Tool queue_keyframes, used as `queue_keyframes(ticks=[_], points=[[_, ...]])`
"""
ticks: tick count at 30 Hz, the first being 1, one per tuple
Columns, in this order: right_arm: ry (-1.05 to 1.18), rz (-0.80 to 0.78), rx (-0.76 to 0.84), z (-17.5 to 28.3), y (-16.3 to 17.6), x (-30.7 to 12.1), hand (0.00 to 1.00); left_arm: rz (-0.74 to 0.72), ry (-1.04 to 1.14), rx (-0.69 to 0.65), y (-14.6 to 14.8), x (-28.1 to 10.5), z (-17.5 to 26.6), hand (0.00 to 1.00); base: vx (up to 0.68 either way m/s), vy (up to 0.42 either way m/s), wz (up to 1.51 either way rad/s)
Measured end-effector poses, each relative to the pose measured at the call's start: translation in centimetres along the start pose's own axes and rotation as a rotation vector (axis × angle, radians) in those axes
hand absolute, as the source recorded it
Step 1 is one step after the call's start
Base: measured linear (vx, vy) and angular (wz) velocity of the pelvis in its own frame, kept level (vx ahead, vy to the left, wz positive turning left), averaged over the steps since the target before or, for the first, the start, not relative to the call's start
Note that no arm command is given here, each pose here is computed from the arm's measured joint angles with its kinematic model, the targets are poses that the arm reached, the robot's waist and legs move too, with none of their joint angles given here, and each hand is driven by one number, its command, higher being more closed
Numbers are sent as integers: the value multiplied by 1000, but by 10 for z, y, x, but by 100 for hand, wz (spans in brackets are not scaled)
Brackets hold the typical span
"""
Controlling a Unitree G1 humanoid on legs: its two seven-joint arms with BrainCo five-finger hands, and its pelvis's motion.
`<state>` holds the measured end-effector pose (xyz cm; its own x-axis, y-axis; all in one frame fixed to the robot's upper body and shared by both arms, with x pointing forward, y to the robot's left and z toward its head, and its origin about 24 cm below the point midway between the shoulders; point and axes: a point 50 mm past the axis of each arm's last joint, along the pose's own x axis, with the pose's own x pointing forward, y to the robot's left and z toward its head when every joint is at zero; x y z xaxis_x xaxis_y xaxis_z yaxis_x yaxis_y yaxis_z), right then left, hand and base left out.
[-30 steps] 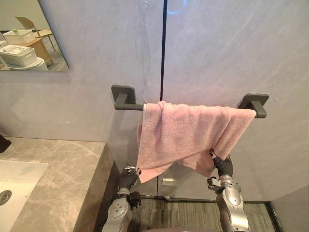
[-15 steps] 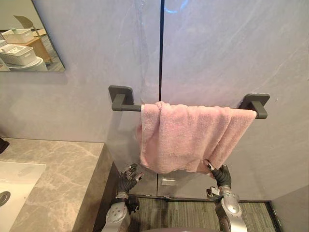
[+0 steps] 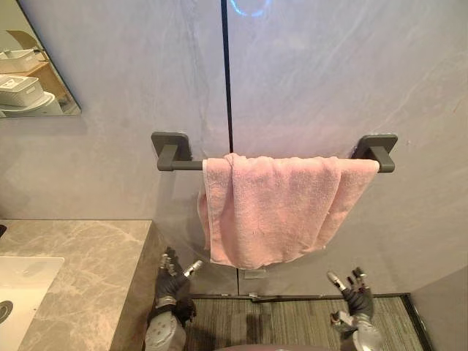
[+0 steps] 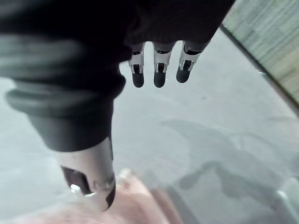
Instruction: Organize washtable
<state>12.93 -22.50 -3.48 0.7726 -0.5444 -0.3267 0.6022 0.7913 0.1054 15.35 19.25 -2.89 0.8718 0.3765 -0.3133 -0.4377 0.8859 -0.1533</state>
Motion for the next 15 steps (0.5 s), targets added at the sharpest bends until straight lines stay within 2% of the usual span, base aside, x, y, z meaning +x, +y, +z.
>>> queue_keyframes(ticks=[8, 15], points=[[-391, -79, 34, 89, -6, -5, 0, 79, -371, -121, 8, -10, 86, 0, -2, -8, -1], [-728, 50, 145, 154, 22, -10, 0, 104, -676, -220, 9, -34, 143, 0, -49, -9, -1]])
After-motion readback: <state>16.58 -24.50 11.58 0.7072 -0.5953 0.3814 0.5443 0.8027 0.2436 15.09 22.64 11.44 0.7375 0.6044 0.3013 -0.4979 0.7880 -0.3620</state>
